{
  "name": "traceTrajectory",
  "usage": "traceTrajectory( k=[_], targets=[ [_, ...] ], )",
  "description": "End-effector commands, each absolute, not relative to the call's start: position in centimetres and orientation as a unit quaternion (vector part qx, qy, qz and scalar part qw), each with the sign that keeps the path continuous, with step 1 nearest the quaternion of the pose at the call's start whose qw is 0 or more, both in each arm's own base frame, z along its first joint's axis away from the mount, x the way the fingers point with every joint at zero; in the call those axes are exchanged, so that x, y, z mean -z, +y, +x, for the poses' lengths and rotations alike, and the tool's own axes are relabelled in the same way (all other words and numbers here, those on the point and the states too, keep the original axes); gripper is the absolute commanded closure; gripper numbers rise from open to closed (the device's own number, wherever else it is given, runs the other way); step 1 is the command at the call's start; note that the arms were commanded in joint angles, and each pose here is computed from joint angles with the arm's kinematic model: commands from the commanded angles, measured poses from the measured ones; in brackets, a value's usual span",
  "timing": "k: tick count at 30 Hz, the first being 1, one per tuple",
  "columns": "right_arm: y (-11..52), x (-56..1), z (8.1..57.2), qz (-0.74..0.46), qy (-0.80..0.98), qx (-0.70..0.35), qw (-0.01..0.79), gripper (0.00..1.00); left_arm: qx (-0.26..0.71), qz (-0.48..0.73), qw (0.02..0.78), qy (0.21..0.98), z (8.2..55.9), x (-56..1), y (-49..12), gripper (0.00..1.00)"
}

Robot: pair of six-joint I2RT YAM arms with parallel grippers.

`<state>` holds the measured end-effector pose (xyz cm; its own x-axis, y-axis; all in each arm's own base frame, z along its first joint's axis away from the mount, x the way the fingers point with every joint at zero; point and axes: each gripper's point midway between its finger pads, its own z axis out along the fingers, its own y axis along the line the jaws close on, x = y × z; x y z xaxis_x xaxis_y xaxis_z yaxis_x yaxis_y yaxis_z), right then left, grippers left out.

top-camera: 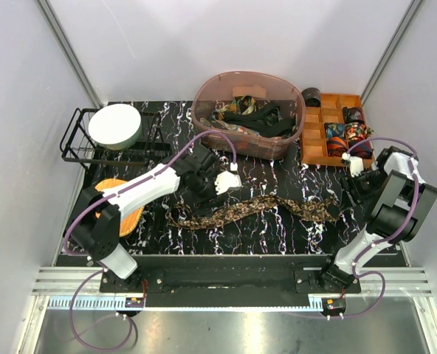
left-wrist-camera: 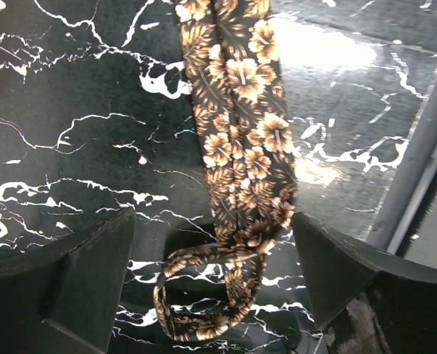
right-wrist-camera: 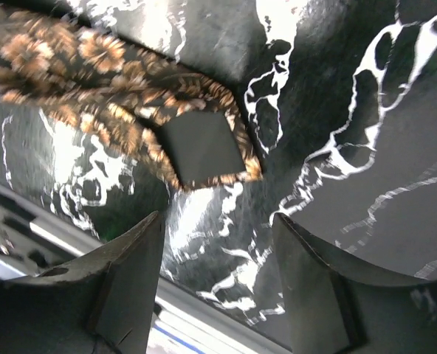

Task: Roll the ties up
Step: Flatten out the tie at the center of the board.

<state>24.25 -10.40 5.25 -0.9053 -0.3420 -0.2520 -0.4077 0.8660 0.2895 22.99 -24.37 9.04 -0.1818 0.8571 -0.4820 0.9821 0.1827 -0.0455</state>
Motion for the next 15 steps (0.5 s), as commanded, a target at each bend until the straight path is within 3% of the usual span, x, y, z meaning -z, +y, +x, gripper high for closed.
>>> traceTrajectory(
  k=[1,8,15],
  targets=[
    [-10.6,-3.0,25.8,-0.131,0.973,-0.153,0.116,0.35,0.169,0.609,0.213,0.745,24.8,-9.6,-25.7,0.11],
    [-10.0,-0.6,25.2,-0.13,0.977,-0.136,0.104,0.4,0.165,0.62,0.185,0.745,23.4,-7.2,-25.3,0.07],
    [-9.6,1.3,25.0,-0.13,0.982,-0.101,0.095,0.67,0.137,0.634,0.18,0.74,22.9,-5.9,-24.9,0.07]
  ],
)
